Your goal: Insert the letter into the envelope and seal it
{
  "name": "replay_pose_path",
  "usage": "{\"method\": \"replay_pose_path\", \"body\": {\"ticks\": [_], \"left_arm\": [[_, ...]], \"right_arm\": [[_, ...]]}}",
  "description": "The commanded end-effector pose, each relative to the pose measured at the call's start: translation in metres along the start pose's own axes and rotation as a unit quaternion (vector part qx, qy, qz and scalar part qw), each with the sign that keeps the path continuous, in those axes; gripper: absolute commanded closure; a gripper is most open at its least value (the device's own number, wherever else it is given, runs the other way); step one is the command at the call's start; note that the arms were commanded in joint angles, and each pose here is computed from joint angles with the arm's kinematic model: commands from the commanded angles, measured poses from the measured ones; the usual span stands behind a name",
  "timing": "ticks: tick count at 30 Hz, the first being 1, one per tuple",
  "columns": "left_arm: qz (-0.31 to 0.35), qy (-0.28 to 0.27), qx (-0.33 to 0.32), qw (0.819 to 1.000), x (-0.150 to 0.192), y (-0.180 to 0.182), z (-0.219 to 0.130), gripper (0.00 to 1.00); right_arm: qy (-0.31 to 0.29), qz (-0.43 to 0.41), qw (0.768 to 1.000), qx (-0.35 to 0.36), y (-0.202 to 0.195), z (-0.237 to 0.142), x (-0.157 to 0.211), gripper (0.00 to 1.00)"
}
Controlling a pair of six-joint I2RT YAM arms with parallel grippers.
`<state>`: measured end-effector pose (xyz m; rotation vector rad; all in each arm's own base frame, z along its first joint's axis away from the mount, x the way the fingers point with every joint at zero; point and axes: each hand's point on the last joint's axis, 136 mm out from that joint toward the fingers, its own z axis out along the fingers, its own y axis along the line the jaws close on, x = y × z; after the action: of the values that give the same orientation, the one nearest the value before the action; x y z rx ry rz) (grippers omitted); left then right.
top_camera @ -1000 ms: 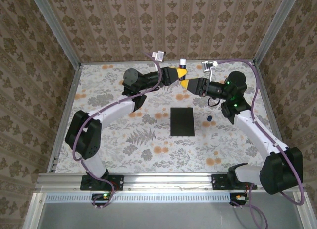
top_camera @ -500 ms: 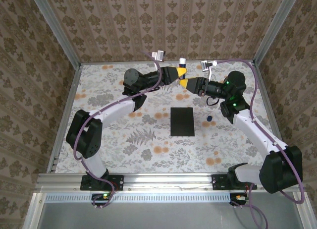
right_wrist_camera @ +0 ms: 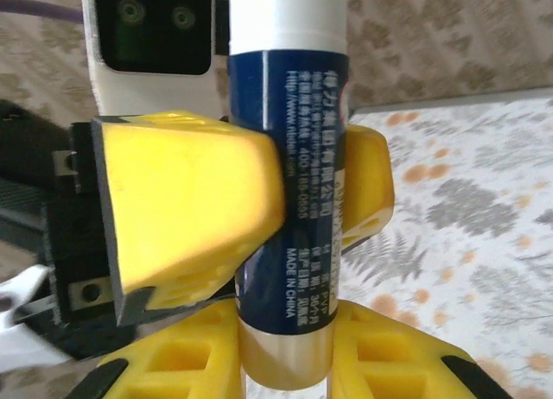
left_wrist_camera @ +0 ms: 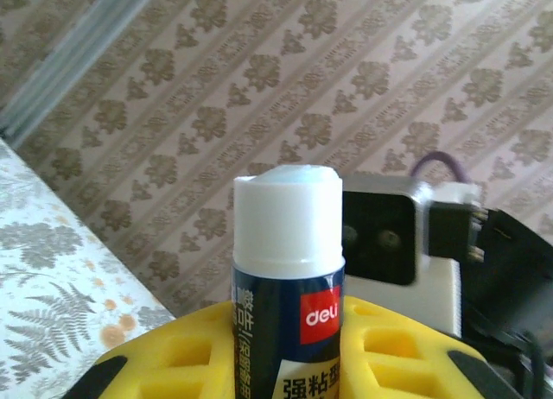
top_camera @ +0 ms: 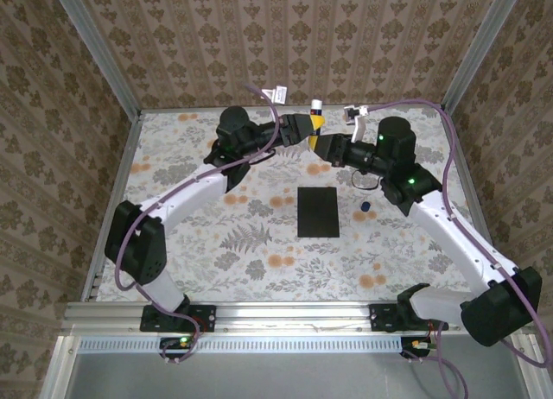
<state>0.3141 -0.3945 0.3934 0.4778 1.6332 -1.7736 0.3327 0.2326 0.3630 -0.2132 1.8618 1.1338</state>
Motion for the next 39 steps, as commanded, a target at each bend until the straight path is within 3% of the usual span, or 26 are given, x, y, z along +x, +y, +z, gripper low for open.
{"method": "replay_pose_path", "body": {"ticks": [1, 19, 24, 30, 34, 39], "left_arm": [[-0.019, 0.024, -0.069, 0.997, 0.034, 0.017, 0.02, 1.0], [-0.071, 0.039, -0.105, 0.991, 0.06, 0.033, 0.034, 1.0], [-0.07, 0.037, -0.091, 0.993, 0.055, 0.033, 0.031, 1.0], [-0.038, 0.055, -0.069, 0.995, 0.049, 0.043, 0.014, 1.0], [-0.011, 0.112, -0.063, 0.992, 0.056, 0.073, -0.012, 1.0], [0.028, 0.12, -0.08, 0.989, 0.052, 0.102, -0.047, 1.0]], "right_arm": [[0.001, -0.09, 0.996, 0.0, 0.037, 0.01, 0.005, 0.76], [0.012, -0.175, 0.983, 0.055, 0.049, 0.042, 0.035, 0.75], [0.004, -0.181, 0.981, 0.075, 0.042, 0.036, 0.034, 0.69], [-0.023, -0.192, 0.972, 0.134, 0.021, 0.0, 0.022, 0.47], [-0.045, -0.179, 0.968, 0.17, 0.002, -0.04, 0.018, 0.42], [-0.046, -0.128, 0.972, 0.191, -0.022, -0.077, 0.018, 0.36]]}}
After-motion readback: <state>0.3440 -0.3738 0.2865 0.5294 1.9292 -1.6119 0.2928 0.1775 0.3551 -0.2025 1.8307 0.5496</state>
